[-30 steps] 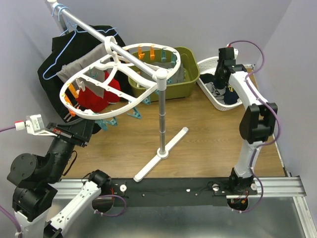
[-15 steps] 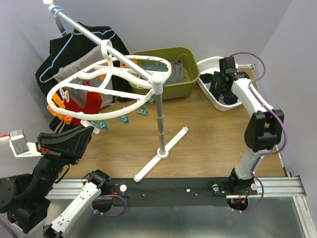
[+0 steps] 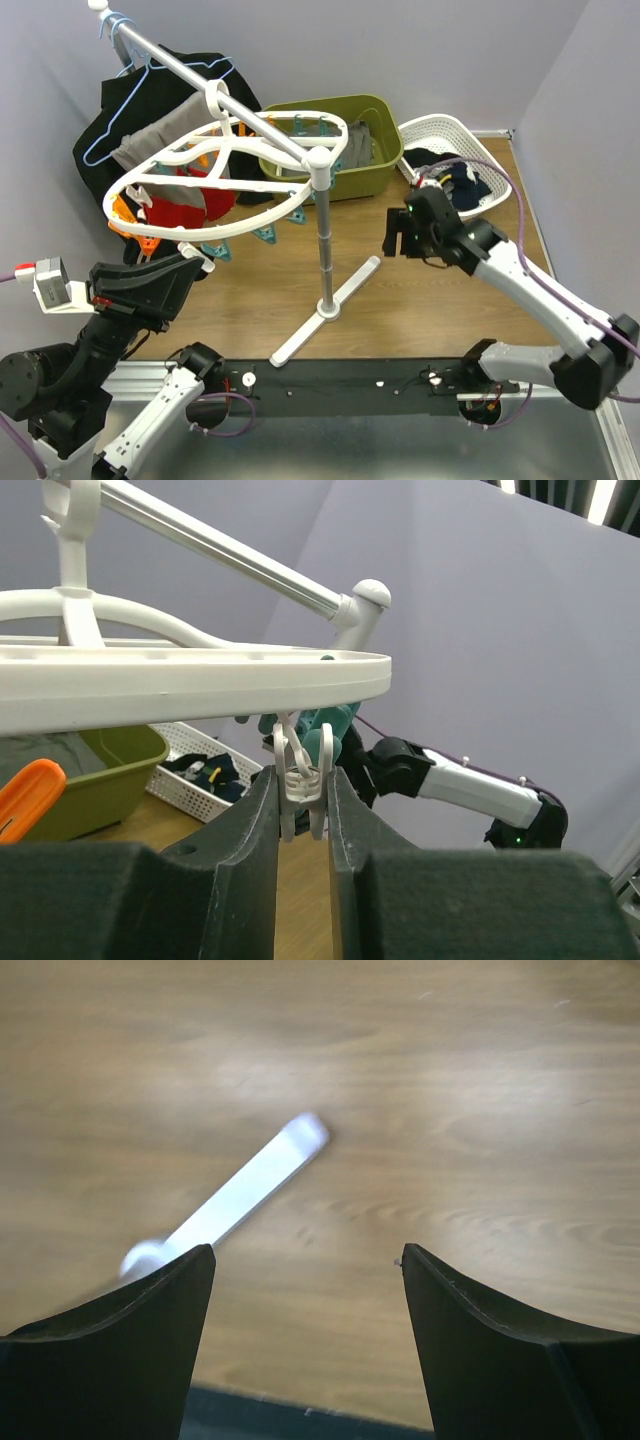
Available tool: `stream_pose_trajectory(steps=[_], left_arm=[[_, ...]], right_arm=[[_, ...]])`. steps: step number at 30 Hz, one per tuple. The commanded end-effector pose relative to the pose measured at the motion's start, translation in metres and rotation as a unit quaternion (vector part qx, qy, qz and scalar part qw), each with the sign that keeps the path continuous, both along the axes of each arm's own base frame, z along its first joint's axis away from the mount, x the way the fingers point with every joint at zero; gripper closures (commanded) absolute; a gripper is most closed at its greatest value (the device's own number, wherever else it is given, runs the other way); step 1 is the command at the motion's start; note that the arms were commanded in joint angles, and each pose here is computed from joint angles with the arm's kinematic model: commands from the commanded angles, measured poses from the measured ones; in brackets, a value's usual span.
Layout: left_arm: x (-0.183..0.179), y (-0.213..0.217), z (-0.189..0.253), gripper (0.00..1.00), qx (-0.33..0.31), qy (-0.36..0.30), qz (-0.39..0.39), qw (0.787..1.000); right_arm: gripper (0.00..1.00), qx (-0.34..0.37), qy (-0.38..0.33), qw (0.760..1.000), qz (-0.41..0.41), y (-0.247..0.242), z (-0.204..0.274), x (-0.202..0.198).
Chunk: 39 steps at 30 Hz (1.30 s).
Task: Remove the socks clipped to the hanger
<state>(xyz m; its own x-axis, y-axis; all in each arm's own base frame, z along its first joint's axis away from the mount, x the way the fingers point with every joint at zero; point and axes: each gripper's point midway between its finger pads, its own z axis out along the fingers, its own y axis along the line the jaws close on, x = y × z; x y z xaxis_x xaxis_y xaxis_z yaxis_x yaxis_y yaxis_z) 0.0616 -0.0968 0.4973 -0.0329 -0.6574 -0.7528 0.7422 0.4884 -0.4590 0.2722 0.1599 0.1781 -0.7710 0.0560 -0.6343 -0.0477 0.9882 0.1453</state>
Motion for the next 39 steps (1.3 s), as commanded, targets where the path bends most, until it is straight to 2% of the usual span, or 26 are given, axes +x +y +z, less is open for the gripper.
stream_pose_trajectory(steps=[1, 6, 7, 9, 10, 13, 16, 19, 22, 23, 24, 27, 30, 38, 39], left_arm=[[-0.017, -0.006, 0.012, 1.0, -0.006, -0.037, -0.038, 0.999], [-0.015, -0.009, 0.013, 1.0, -0.002, -0.037, -0.044, 0.998], [-0.015, -0.009, 0.013, 1.0, -0.001, -0.036, -0.044, 0.998], [-0.014, -0.01, 0.013, 1.0, -0.001, -0.036, -0.044, 0.998], [-0.014, -0.01, 0.014, 1.0, -0.001, -0.036, -0.044, 0.998], [-0.015, -0.011, 0.014, 1.0, 0.001, -0.037, -0.047, 0.998], [-0.014, -0.013, 0.014, 1.0, 0.004, -0.035, -0.049, 0.998], [-0.013, -0.013, 0.014, 1.0, 0.003, -0.032, -0.051, 0.998], [-0.014, -0.013, 0.013, 1.0, -0.003, -0.026, -0.054, 0.998], [-0.014, -0.013, 0.013, 1.0, -0.005, -0.024, -0.056, 0.998], [-0.015, -0.013, 0.012, 1.0, -0.007, -0.024, -0.057, 0.998], [-0.016, -0.013, 0.012, 1.0, -0.013, -0.02, -0.06, 0.998], [-0.016, -0.012, 0.012, 1.0, -0.015, -0.019, -0.06, 0.998], [-0.012, -0.017, 0.012, 1.0, -0.013, -0.015, -0.068, 0.998], [-0.012, -0.018, 0.011, 1.0, -0.011, -0.015, -0.069, 0.997]], right_arm=[[0.16, 0.08, 0.005, 0.994, 0.074, 0.041, 0.015, -0.067], [0.16, 0.105, -0.001, 0.982, 0.159, 0.084, 0.017, -0.125], [0.16, 0.104, 0.003, 0.974, 0.203, 0.099, 0.015, -0.149], [0.16, 0.098, -0.011, 0.964, 0.248, 0.124, 0.011, -0.165], [0.16, 0.093, -0.011, 0.95, 0.299, 0.141, 0.007, -0.192], [0.14, 0.086, -0.047, 0.925, 0.368, 0.186, 0.002, -0.223], [0.14, 0.121, -0.086, 0.895, 0.421, 0.239, 0.012, -0.235], [0.09, 0.136, -0.141, 0.872, 0.449, 0.282, 0.033, -0.231], [0.03, 0.108, -0.201, 0.861, 0.454, 0.326, 0.044, -0.215], [0.03, 0.081, -0.212, 0.862, 0.453, 0.339, 0.031, -0.208], [0.0, 0.085, -0.244, 0.851, 0.457, 0.357, 0.05, -0.205], [0.0, 0.075, -0.294, 0.836, 0.457, 0.388, 0.059, -0.192], [0.0, 0.097, -0.322, 0.826, 0.453, 0.409, 0.07, -0.182], [0.0, 0.133, -0.38, 0.821, 0.405, 0.428, 0.09, -0.157], [0.0, 0.153, -0.386, 0.812, 0.41, 0.433, 0.098, -0.161]])
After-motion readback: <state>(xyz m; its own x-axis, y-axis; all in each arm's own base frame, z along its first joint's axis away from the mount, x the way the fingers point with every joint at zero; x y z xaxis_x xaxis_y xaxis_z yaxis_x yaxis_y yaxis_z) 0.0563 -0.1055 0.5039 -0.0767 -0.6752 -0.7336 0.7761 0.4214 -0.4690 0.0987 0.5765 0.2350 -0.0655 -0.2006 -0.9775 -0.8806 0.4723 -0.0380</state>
